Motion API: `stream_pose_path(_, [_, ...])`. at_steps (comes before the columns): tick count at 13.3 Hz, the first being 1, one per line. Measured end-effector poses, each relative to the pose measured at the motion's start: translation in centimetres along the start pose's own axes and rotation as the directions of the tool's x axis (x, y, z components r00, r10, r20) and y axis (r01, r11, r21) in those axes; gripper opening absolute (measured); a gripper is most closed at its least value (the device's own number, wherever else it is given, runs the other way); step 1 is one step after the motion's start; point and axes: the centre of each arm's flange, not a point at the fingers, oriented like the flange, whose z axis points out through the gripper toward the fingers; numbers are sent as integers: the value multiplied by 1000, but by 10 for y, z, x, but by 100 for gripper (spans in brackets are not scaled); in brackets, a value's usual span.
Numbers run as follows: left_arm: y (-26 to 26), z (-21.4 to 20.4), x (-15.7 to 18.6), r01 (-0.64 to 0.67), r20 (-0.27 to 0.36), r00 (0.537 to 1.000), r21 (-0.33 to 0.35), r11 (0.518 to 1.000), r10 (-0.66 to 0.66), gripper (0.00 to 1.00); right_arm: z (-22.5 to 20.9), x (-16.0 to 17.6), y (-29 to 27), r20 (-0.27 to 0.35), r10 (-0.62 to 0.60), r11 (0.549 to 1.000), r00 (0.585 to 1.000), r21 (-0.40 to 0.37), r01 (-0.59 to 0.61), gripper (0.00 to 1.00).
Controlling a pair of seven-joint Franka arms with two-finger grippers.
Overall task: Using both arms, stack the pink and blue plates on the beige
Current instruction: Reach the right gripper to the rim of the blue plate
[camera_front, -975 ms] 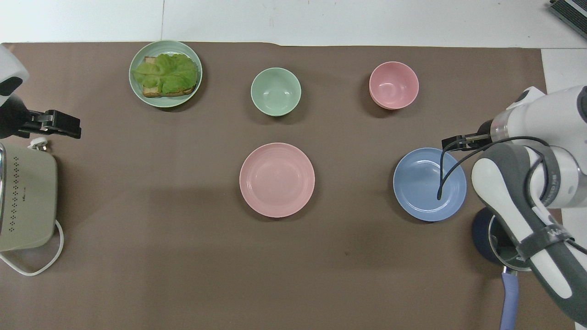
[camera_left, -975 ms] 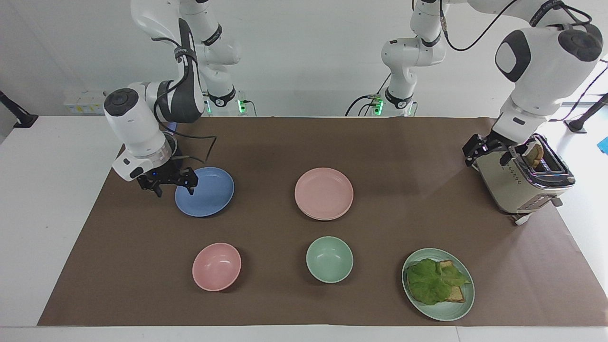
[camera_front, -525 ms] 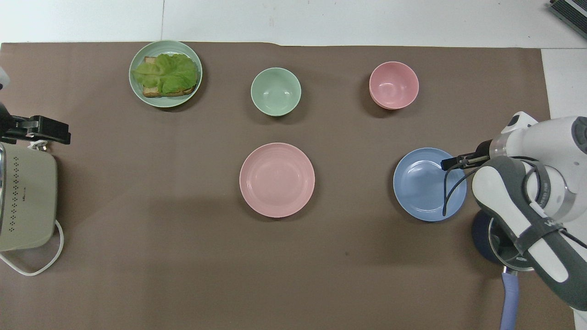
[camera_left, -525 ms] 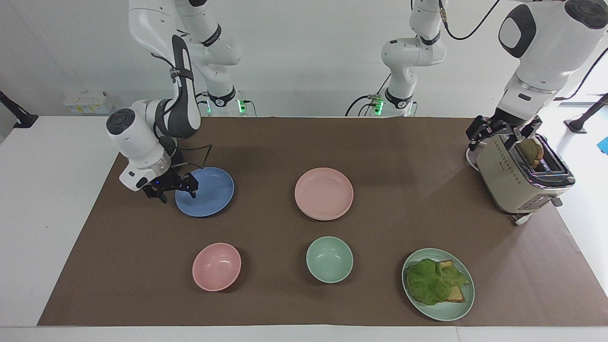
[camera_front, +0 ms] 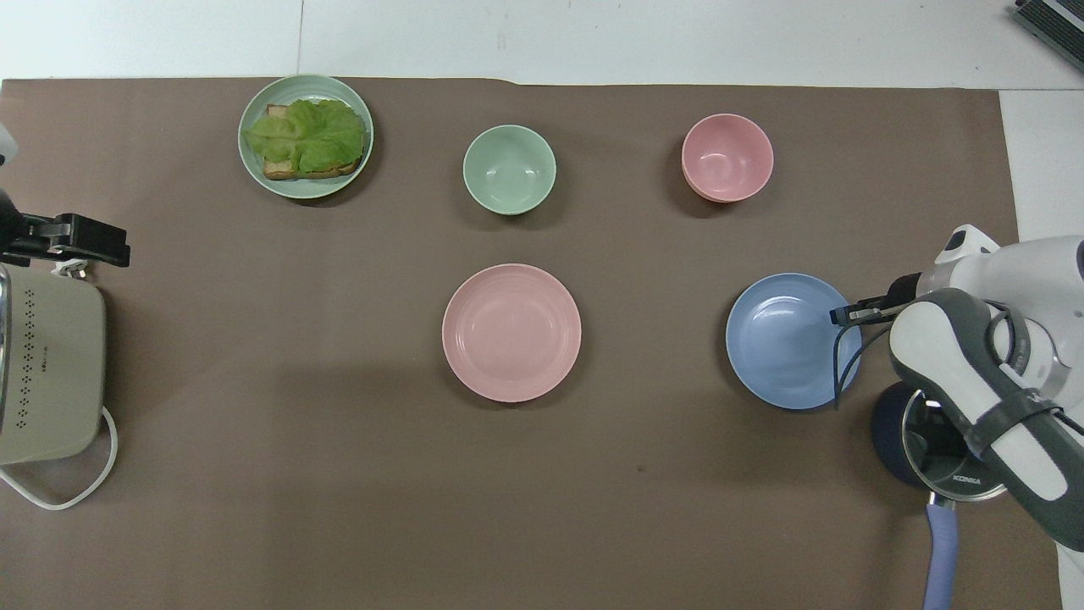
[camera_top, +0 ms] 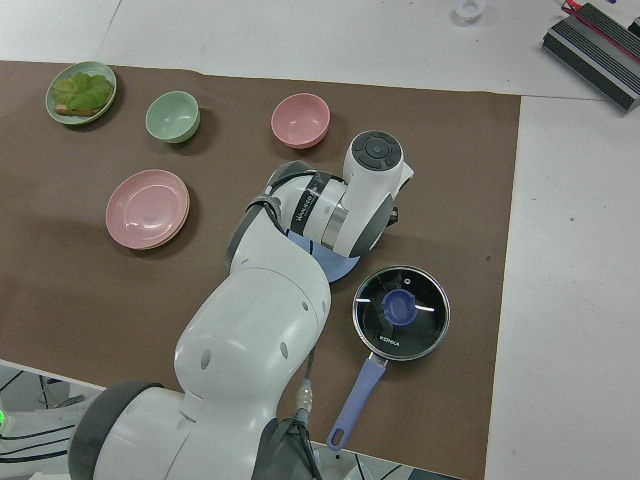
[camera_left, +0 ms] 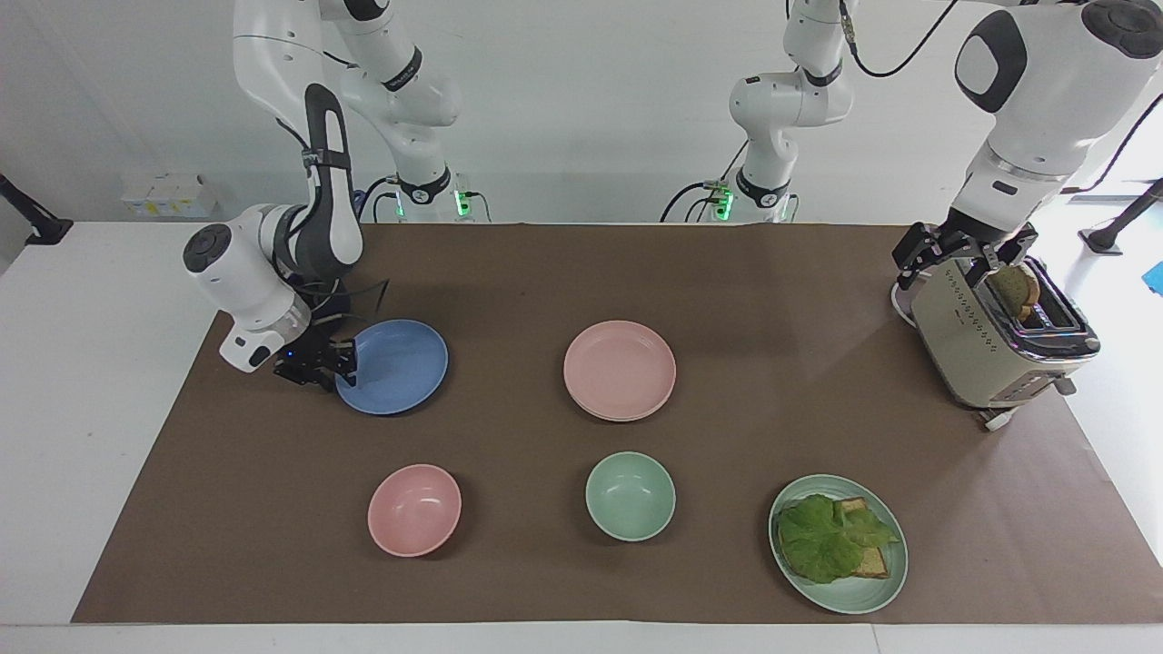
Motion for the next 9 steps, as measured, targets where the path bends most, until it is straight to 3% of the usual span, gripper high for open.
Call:
stream_pose_path(1, [0,0,0,0,0,1000,0,1000,0,100,0,0,0,2,-1,1000,1000,4,1,32])
stream_pose_path(3, [0,0,0,0,0,1000,0,1000,0,100,1,-2,-2,15,10,1000,1000,27,-11,5])
stream_pose_path(5, [0,0,0,0,0,1000,0,1000,0,100,-3,-2,-7,10,46,996,999,82,-47,4])
stream_pose_path(9, [0,0,0,0,0,1000,0,1000,0,100,-4,3,-18,8,37,994,999,102,-38,4])
